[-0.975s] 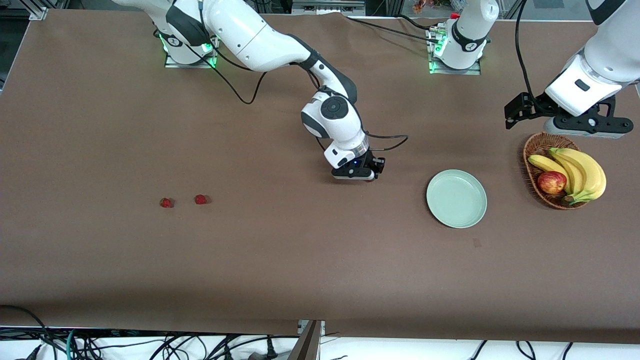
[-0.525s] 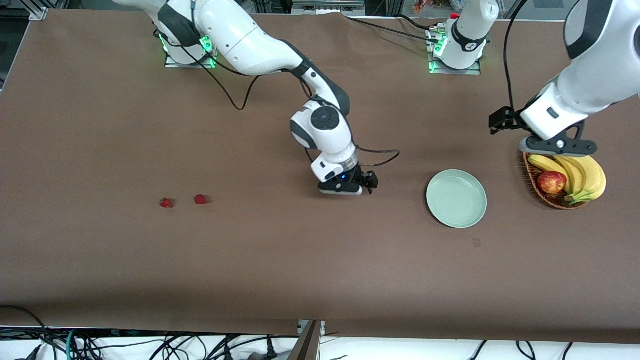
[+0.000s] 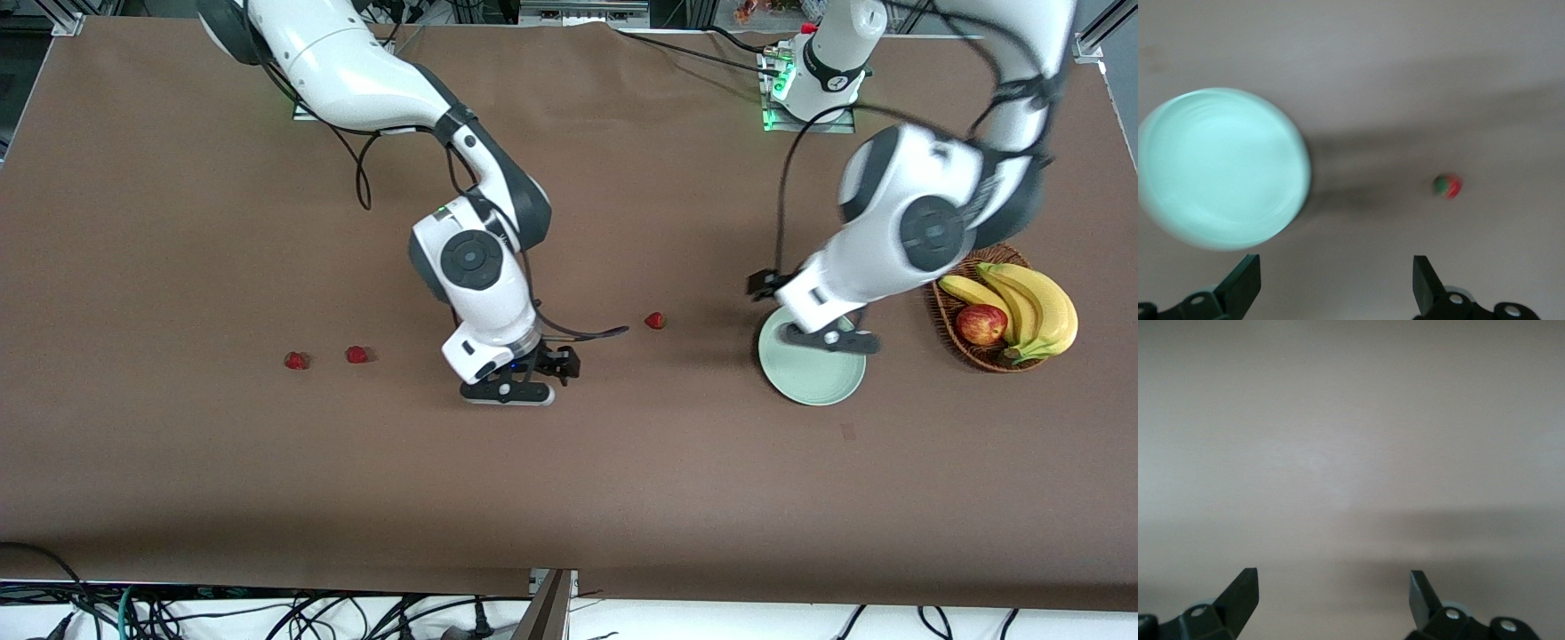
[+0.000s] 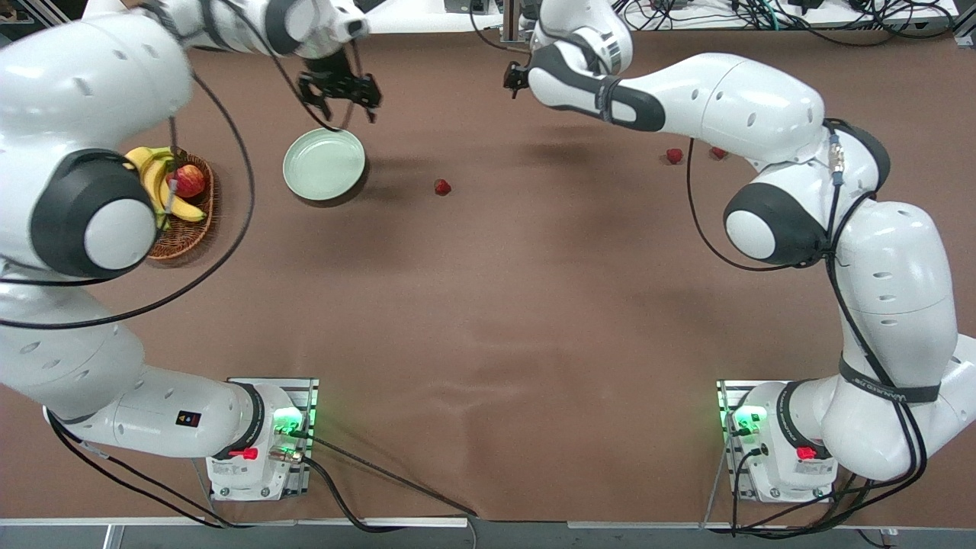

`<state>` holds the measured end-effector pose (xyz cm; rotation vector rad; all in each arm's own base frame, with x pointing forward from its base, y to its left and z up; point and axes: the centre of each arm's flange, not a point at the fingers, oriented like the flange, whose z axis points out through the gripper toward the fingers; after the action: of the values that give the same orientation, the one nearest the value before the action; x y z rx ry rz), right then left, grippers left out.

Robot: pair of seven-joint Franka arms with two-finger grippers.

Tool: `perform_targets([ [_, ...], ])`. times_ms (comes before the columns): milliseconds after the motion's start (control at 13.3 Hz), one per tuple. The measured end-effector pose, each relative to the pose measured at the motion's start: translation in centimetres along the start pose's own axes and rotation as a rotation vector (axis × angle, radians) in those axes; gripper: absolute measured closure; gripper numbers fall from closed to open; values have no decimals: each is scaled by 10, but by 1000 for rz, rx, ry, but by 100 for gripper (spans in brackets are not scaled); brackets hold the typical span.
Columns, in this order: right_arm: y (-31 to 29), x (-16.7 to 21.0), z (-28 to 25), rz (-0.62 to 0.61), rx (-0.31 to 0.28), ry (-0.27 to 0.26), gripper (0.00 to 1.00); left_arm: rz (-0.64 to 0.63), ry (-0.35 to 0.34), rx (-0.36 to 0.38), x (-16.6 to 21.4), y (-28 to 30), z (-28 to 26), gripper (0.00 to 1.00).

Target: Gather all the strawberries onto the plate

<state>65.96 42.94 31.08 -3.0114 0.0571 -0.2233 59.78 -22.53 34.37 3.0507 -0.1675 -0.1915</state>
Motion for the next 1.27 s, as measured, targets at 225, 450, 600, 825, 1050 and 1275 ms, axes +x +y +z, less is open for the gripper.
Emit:
perform_targets([
  [225, 89, 31, -8, -70, -25, -133, 0, 36, 115, -37, 8, 60, 88, 0],
  [450, 191, 55, -16, -131, -55, -277, 0, 6, 179, -60, -9, 68, 150, 0],
  [600, 241, 61, -13, -174, -55, -346, 0, -35, 190, -71, -22, 81, 170, 0],
  [825, 319, 66, 0, -237, -60, -398, 0, -59, 177, -72, -35, 103, 180, 0],
  [1050, 402, 62, 18, -262, -27, -449, 0, -62, 175, -70, -35, 104, 181, 9],
  [1275, 416, 44, 50, -255, -25, -469, 0, -63, 175, -69, -35, 103, 181, 44],
])
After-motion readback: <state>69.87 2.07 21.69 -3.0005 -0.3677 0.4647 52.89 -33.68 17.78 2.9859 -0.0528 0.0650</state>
